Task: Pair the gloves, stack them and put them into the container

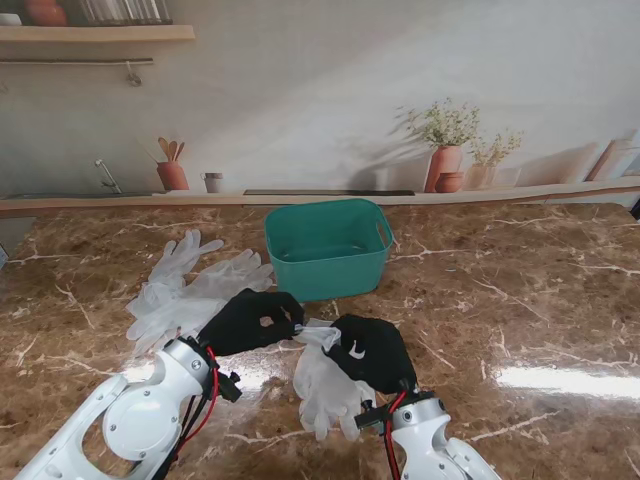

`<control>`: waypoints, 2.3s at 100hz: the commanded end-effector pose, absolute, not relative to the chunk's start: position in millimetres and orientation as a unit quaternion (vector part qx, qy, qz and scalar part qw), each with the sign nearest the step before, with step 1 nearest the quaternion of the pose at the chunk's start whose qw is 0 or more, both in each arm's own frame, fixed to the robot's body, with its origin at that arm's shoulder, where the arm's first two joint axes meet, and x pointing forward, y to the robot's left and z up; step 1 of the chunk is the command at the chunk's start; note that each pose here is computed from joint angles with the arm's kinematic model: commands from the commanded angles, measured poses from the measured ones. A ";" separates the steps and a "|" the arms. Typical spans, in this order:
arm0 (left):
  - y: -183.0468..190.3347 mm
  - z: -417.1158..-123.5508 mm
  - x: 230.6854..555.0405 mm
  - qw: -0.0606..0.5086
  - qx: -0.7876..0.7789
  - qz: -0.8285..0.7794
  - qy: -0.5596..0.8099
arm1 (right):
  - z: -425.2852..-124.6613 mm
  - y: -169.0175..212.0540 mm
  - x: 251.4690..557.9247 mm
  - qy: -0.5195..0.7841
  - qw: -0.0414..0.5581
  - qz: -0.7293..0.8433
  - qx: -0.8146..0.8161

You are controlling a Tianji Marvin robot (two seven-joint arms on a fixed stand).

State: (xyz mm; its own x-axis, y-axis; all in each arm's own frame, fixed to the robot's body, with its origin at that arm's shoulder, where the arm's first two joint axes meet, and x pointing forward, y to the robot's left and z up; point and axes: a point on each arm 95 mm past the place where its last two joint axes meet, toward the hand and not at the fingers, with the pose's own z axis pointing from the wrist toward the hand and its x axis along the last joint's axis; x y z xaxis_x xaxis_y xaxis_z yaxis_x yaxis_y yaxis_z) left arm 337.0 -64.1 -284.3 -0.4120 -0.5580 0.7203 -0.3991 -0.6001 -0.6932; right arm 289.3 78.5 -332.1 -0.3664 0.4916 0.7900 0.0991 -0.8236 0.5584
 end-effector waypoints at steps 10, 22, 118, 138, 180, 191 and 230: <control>-57.4 -296.2 333.2 0.038 -0.545 -0.691 0.474 | -334.0 78.6 287.1 0.271 0.116 0.776 0.558; -52.2 -300.9 331.8 0.011 -0.543 -0.668 0.509 | -333.5 78.1 287.3 0.272 0.109 0.775 0.560; -73.5 -309.0 330.7 -0.018 -0.553 -0.709 0.438 | -339.6 65.0 285.8 0.298 0.062 0.730 0.612; -73.6 -305.8 331.2 -0.011 -0.551 -0.712 0.436 | -338.7 63.8 284.9 0.306 0.092 0.724 0.612; -70.7 -285.9 311.6 -0.016 -0.525 -0.723 0.449 | -318.4 52.9 276.2 0.310 0.087 0.761 0.564; -72.1 -281.2 303.7 -0.032 -0.522 -0.725 0.449 | -310.2 48.2 269.8 0.320 0.091 0.768 0.547; -70.3 -276.3 281.4 -0.103 -0.526 -0.706 0.463 | -291.5 33.9 240.0 0.361 0.052 0.762 0.535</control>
State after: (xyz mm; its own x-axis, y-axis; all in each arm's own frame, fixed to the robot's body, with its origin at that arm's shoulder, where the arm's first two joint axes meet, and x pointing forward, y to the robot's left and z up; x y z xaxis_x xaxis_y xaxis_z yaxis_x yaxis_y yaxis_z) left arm 288.1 -71.2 -273.5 -0.4415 -0.3606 0.8216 -0.5969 -0.5656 -0.5691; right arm 247.5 35.0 -286.8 -0.4314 0.4643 0.7735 0.2792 -0.7466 0.6038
